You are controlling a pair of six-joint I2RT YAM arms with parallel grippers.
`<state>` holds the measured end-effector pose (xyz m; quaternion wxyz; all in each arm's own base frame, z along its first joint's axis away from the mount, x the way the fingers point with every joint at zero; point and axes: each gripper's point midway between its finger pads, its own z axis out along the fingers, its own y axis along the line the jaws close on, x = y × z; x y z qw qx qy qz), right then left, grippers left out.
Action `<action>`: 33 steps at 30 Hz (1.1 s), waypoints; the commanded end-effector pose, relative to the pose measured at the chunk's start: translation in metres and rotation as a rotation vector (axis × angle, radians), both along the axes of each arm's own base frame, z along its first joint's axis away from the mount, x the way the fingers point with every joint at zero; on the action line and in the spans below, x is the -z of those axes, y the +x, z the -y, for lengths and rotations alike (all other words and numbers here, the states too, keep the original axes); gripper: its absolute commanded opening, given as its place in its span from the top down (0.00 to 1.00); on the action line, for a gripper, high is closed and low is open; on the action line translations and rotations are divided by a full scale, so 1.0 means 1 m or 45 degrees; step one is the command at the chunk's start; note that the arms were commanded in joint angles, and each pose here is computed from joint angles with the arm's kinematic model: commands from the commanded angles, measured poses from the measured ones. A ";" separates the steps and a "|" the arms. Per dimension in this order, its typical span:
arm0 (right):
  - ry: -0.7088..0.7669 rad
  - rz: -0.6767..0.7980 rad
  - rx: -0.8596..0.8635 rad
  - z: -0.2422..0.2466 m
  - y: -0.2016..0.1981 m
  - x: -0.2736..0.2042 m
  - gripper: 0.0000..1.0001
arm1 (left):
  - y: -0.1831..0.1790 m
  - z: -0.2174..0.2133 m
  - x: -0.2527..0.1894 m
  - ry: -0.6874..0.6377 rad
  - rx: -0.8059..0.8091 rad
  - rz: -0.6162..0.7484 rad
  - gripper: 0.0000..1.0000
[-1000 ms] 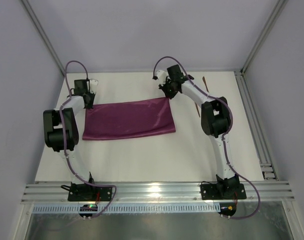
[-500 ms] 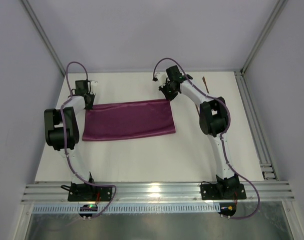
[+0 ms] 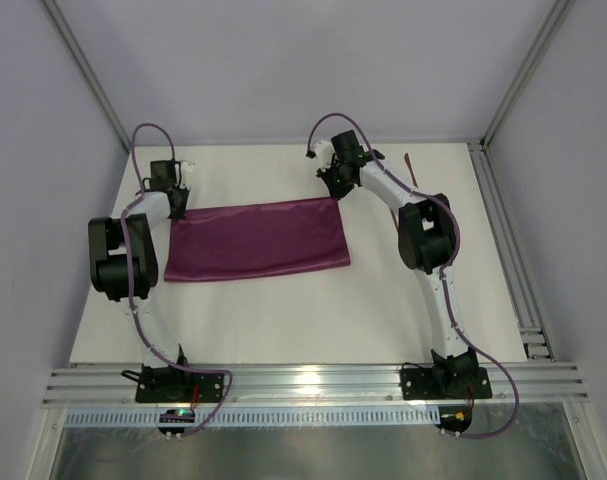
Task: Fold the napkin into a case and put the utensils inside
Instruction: Fold and flatten the napkin at the center of the board, then smooth out the rectangle-folded napkin at the center of the board.
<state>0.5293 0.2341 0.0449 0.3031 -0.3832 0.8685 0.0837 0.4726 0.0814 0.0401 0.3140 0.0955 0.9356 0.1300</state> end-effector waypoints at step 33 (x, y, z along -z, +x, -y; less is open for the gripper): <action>0.268 0.010 0.365 0.007 -0.103 -0.073 0.79 | -0.093 0.038 -0.077 -0.085 0.148 0.031 0.75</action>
